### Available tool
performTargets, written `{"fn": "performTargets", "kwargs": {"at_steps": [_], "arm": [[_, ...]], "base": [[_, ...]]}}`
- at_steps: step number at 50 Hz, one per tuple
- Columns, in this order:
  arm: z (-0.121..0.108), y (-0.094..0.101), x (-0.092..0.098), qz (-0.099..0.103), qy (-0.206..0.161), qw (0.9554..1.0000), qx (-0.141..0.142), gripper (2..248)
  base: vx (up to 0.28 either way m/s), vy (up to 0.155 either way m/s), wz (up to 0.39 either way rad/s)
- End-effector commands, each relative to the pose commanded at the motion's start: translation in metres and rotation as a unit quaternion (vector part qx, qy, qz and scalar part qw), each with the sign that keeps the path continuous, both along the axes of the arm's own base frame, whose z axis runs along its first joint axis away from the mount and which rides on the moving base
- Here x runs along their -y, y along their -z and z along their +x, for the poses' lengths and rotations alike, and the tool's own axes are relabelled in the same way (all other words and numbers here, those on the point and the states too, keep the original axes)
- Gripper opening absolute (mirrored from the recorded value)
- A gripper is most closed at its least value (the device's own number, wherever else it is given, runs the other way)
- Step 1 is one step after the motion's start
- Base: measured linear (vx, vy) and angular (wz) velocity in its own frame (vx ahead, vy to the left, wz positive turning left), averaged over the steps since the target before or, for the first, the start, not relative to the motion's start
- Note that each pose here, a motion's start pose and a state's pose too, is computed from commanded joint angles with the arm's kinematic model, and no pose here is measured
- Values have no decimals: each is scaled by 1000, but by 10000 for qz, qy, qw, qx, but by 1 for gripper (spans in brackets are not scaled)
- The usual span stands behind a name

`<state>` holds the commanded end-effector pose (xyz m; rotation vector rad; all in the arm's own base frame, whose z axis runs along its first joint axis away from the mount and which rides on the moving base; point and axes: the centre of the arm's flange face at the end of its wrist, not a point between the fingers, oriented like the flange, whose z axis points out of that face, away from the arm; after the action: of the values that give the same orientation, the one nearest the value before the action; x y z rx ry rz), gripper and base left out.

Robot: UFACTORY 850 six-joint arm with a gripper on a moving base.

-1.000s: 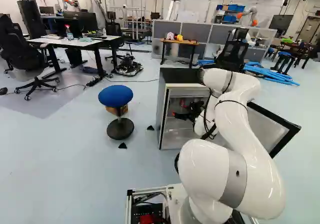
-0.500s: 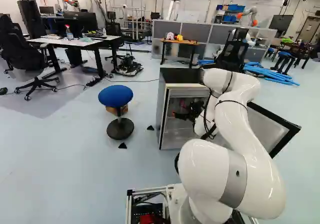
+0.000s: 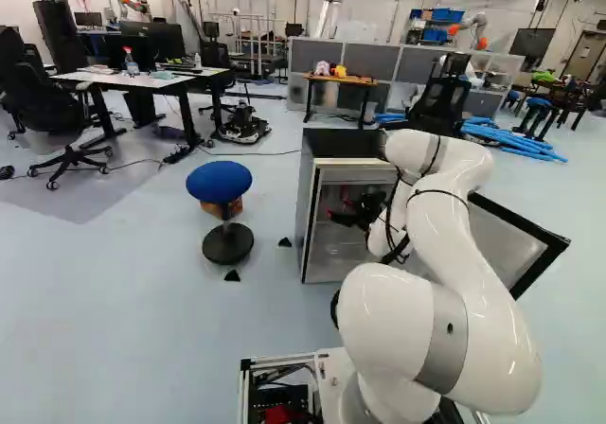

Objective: Grab a drink from the fridge

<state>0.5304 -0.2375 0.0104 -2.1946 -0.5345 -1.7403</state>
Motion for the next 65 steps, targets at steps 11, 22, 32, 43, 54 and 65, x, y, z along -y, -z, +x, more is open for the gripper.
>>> {"fn": "performTargets", "kwargs": {"at_steps": [11,22,32,43,54,65], "arm": [[0,0,0,0,0,10000,0,205],[0,0,0,0,0,10000,0,197],[0,0,0,0,0,10000,0,191],[0,0,0,0,0,10000,0,186],[0,0,0,0,0,10000,0,152],[0,0,0,0,0,10000,0,128]], "base": [[0,0,0],[0,0,0],[0,0,0],[0,0,0],[0,0,0],[0,0,0]]}}
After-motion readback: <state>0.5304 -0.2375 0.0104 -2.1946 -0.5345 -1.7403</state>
